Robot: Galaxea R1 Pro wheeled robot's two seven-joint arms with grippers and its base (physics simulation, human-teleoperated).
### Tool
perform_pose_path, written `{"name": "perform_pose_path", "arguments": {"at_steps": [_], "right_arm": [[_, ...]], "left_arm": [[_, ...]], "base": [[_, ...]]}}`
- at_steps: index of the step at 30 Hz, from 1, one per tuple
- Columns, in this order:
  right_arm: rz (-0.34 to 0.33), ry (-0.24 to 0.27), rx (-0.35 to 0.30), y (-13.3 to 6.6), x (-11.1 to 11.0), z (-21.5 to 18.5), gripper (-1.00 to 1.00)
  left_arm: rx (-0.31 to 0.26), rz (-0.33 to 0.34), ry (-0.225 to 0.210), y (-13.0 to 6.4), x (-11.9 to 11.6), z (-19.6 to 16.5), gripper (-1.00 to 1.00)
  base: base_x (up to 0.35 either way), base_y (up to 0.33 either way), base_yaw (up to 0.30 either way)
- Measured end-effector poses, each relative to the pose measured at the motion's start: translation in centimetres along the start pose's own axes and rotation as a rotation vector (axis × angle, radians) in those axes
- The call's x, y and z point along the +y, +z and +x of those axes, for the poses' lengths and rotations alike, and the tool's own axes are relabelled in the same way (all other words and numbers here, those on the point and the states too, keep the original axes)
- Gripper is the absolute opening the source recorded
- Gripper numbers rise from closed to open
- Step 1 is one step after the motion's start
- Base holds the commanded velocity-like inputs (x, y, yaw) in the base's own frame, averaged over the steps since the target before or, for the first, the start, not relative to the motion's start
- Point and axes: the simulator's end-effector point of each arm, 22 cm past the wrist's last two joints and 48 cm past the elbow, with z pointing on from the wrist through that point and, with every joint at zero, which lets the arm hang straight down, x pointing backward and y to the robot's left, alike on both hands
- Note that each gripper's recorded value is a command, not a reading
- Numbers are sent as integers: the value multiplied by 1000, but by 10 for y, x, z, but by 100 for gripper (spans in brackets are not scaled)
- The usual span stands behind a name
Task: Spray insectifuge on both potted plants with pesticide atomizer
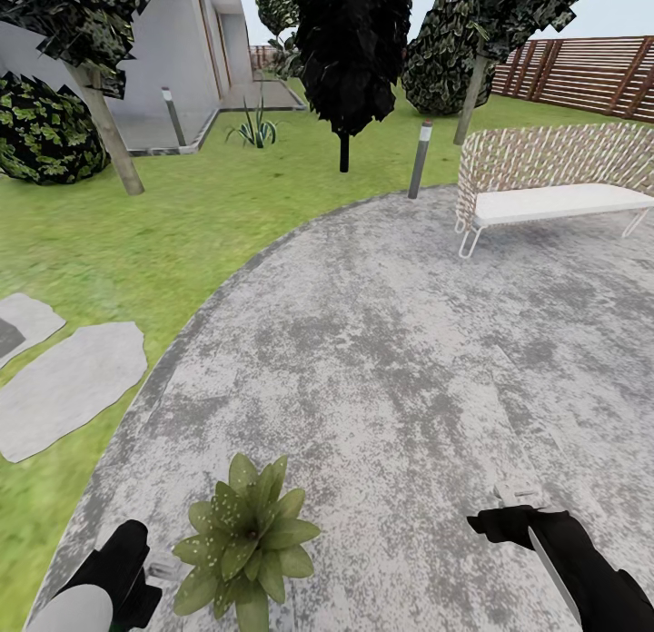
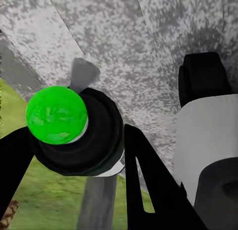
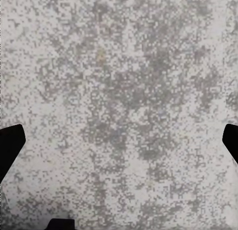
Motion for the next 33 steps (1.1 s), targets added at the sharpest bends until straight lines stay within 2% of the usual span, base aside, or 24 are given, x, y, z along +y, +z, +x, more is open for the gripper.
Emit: {"name": "perform_pose_path", "arguments": {"at_steps": [2, 5, 12, 16, 20, 24, 26, 30, 33], "right_arm": [[1, 0, 0, 0, 0, 0, 100], [0, 0, 0, 0, -1, 0, 100], [1, 0, 0, 0, -1, 0, 100], [1, 0, 0, 0, -1, 0, 100], [1, 0, 0, 0, -1, 0, 100], [1, 0, 0, 0, -1, 0, 100], [1, -1, 0, 0, 0, 0, 100], [0, -1, 0, 0, 0, 0, 100], [0, 1, 0, 0, 0, 0, 100]], "left_arm": [[1, -19, 1, 0, 4, 0, -100], [13, -87, 4, 2, 17, 4, -100], [46, -77, 22, 12, 7, 16, -100], [80, -48, 43, 21, -7, 28, -100], [75, -46, 47, 21, -8, 27, -100], [47, -65, 38, 16, 1, 19, -100], [20, -92, 24, 9, 15, 9, -100], [15, -127, -1, 5, 42, 11, -100], [15, -128, -7, 5, 45, 12, -100]], "base": [[0, 0, 0], [0, 0, 0], [0, 0, 0], [0, 0, 0], [0, 0, 0], [0, 0, 0], [0, 0, 0], [0, 0, 0], [0, 0, 0]]}}
